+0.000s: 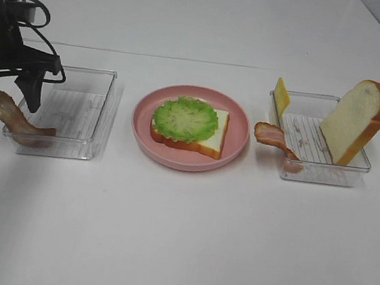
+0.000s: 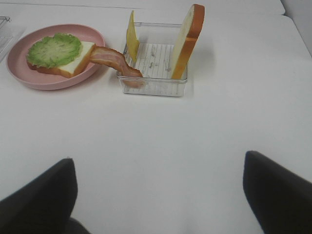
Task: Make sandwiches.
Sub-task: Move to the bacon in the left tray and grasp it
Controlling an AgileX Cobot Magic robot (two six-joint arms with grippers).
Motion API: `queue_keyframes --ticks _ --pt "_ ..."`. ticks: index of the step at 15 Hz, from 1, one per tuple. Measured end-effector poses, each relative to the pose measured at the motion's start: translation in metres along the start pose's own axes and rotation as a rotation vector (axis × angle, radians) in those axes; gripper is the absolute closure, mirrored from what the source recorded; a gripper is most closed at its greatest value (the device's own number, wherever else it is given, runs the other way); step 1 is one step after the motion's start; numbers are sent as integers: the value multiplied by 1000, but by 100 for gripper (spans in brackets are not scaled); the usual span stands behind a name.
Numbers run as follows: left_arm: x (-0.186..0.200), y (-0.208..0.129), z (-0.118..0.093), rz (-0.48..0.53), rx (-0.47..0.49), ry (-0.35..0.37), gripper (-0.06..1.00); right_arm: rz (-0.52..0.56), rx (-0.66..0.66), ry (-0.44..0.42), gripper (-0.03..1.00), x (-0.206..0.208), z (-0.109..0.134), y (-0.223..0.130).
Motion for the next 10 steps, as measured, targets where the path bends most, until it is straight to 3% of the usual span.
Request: queue_keyframes --ticks 4,5,6,7,9,10 --pt "-4 2 0 -7 0 -1 33 0 0 0 10 0 0 0" --pt "-4 2 0 -8 0 -2 43 0 0 0 10 0 0 0" --pt "-4 2 0 -8 0 -2 47 0 0 0 10 0 0 0" --pt "-4 2 -1 -8 1 -3 68 0 0 0 10 0 0 0" --pt "-4 2 -1 -8 1 -3 73 0 0 0 10 0 0 0" --pt "-4 2 -1 -8 -4 -2 86 0 0 0 10 0 0 0"
Point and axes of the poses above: a point on each arm's last joint axis where the gripper is mounted, x pointing back along that axis away from the gripper, z along the wrist's bending axis when the last joint is at zero, y = z × x, the point moved 8 cm from there along -x, pointing out along that axis toward the gripper, and after that the axes turned 5 degrees about x, right-handed, at the moved point
